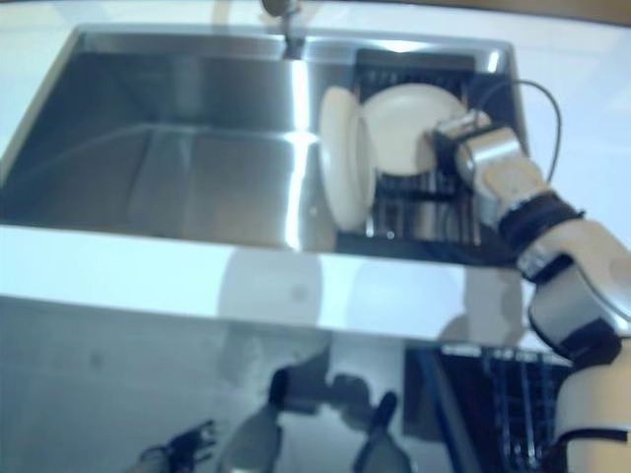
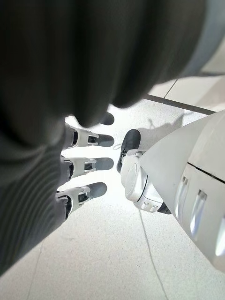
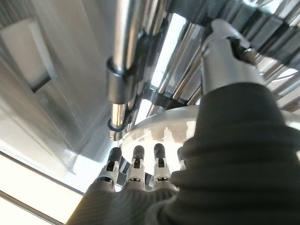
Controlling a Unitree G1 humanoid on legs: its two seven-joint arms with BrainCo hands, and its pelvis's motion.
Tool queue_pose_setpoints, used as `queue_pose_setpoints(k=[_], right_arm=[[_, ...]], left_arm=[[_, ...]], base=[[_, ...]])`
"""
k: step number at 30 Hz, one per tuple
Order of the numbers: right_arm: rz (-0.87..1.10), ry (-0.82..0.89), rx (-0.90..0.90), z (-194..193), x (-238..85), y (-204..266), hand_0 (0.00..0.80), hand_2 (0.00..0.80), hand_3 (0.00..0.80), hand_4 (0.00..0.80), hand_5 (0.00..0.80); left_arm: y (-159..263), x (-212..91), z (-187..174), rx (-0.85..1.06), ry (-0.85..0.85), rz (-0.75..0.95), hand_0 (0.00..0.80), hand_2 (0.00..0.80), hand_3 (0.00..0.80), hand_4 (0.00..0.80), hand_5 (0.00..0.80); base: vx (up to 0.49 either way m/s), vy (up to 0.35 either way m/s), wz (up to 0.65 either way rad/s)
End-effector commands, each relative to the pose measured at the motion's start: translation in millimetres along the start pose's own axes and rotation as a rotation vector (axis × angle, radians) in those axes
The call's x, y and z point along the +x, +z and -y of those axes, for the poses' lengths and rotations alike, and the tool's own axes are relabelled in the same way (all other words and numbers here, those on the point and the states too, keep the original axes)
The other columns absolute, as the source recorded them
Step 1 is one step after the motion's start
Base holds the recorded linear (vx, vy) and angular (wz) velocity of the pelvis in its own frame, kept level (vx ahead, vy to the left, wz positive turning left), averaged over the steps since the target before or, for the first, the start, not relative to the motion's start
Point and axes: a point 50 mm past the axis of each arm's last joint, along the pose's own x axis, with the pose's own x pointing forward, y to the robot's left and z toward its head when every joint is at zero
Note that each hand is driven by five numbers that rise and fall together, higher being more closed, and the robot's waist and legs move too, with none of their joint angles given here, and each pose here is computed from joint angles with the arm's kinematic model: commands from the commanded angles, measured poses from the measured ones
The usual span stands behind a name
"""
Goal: Take plates into dishwasher
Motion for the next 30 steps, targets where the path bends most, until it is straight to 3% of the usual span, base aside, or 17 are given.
queue_pose_setpoints(k=[1, 16, 30], right_arm=[[-0.067, -0.115, 0.065, 30, -3, -17, 0.000, 0.000, 0.000, 0.000, 0.000], [-0.040, -0.336, 0.045, 89, -29, -25, 0.000, 0.000, 0.000, 0.000, 0.000], [0.116, -0.383, 0.000, 103, -41, 0, 0.000, 0.000, 0.000, 0.000, 0.000]], left_arm=[[3, 3, 2, 0.048, -0.017, -0.001, 0.000, 0.000, 0.000, 0.000, 0.000], [-5, -3, -12, 0.041, 0.042, -0.020, 0.000, 0.000, 0.000, 0.000, 0.000], [-12, -6, -17, 0.040, 0.073, -0.047, 0.000, 0.000, 0.000, 0.000, 0.000]], base=[[0.000, 0.000, 0.00], [0.000, -0.002, 0.00], [0.005, -0.001, 0.00]])
